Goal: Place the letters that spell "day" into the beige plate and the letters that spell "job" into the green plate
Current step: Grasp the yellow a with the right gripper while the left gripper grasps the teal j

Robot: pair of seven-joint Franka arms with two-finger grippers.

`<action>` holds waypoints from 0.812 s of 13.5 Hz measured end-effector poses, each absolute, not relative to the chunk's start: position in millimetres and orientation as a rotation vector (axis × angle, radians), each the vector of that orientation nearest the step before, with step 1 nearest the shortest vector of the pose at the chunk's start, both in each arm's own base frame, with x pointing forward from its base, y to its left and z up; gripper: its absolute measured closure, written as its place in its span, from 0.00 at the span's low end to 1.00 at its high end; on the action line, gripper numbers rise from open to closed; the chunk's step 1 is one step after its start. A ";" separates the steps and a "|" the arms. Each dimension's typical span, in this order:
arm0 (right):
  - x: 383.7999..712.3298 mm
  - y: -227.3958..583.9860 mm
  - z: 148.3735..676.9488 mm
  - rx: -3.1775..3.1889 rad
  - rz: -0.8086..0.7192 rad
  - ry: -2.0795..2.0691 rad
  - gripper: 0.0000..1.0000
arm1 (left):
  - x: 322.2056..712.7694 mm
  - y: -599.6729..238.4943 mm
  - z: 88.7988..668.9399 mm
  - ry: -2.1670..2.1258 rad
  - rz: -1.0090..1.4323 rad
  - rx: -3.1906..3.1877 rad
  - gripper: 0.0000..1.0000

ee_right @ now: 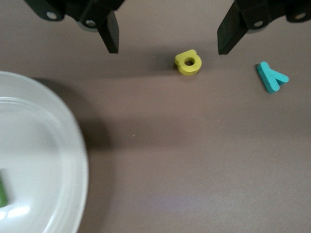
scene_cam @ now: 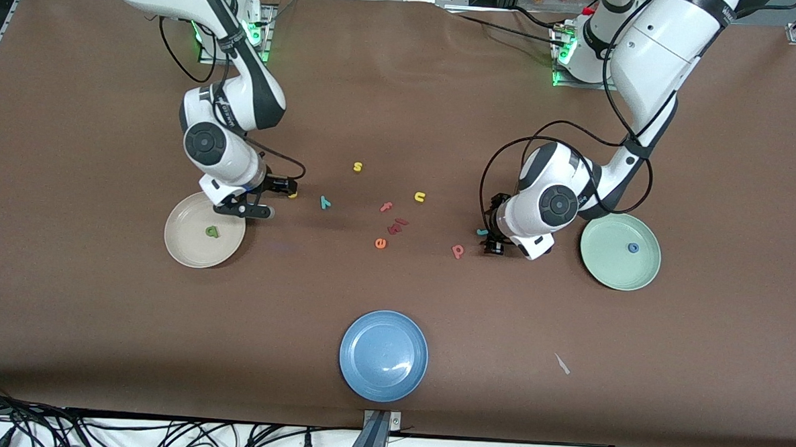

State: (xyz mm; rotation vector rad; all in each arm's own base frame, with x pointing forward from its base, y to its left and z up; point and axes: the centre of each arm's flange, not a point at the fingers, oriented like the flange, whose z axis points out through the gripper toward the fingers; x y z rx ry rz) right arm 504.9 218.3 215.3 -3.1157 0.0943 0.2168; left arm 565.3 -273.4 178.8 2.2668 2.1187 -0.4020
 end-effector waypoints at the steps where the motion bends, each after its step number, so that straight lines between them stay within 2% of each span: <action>1: 499.1 220.1 209.4 -3.113 0.199 0.097 0.11 | 564.6 -274.3 178.1 2.127 -0.391 2.256 0.21; 3: 491.3 221.6 202.3 -3.114 0.194 0.105 0.12 | 562.7 -279.5 177.9 2.150 -0.341 2.240 0.24; 5: 488.7 225.0 200.6 -3.115 0.193 0.109 0.24 | 558.6 -283.7 175.3 2.168 -0.282 2.239 0.26; 7: 487.0 229.7 193.4 -3.113 0.180 0.099 0.29 | 553.2 -284.8 170.4 2.173 -0.275 2.237 0.26; 11: 485.5 234.0 178.5 -3.109 0.158 0.092 0.30 | 554.1 -284.0 169.9 2.168 -0.265 2.223 0.30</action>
